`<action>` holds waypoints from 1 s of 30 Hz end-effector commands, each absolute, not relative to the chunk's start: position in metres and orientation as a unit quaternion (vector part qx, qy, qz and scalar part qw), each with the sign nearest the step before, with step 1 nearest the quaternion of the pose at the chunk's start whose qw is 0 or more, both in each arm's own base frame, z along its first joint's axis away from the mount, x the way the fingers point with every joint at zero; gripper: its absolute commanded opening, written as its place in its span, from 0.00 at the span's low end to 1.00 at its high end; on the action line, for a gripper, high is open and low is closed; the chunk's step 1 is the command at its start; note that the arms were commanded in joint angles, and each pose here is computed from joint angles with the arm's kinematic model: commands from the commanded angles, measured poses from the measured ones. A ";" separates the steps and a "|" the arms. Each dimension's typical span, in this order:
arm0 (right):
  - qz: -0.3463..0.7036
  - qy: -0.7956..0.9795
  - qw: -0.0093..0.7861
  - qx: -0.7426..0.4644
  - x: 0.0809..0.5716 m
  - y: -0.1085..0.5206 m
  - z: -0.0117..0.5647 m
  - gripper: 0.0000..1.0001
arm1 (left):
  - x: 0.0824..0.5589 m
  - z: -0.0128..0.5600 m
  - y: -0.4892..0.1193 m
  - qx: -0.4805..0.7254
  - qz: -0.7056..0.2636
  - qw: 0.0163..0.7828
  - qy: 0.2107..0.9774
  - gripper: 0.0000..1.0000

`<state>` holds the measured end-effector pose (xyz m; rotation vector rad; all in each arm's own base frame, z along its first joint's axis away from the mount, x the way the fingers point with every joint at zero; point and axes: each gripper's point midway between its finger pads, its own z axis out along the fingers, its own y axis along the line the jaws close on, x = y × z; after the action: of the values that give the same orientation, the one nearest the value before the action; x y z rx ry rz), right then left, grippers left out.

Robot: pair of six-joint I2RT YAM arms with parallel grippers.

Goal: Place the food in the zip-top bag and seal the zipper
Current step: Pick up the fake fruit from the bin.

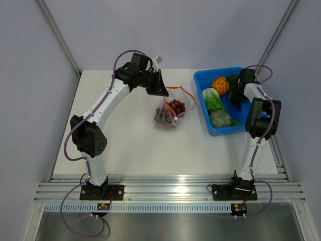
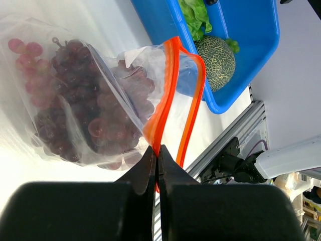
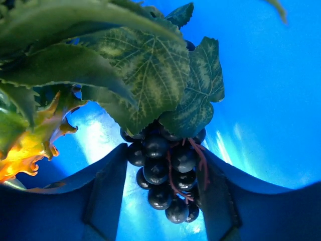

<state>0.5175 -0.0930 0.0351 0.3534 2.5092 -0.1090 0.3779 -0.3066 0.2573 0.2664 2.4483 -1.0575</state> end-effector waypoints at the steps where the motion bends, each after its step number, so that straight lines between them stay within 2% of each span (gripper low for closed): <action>1: -0.021 0.941 0.308 0.139 0.524 -0.088 0.034 0.58 | 0.387 0.277 -0.312 0.113 -0.410 0.255 0.868 0.00; 4: -0.016 0.941 0.305 0.144 0.521 -0.086 0.034 0.50 | 0.388 0.277 -0.311 0.113 -0.410 0.256 0.868 0.00; 10: 0.031 0.929 0.315 0.191 0.511 -0.072 0.062 0.14 | 0.387 0.277 -0.315 0.115 -0.420 0.254 0.864 0.00; 13: 0.075 0.910 0.345 0.216 0.511 -0.058 0.096 0.06 | 0.387 0.278 -0.314 0.117 -0.419 0.259 0.863 0.00; 16: 0.088 0.899 0.362 0.230 0.502 -0.053 0.122 0.00 | 0.387 0.284 -0.314 0.119 -0.421 0.265 0.860 0.00; 20: 0.089 0.887 0.390 0.232 0.485 -0.051 0.160 0.00 | 0.385 0.286 -0.310 0.122 -0.417 0.269 0.860 0.00; 30: 0.093 0.868 0.428 0.235 0.441 -0.044 0.207 0.00 | 0.381 0.285 -0.311 0.117 -0.426 0.264 0.857 0.00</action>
<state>0.4503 -0.0458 0.1815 0.5826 2.2249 0.2144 0.3814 -0.3099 0.2540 0.2816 2.4272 -1.1000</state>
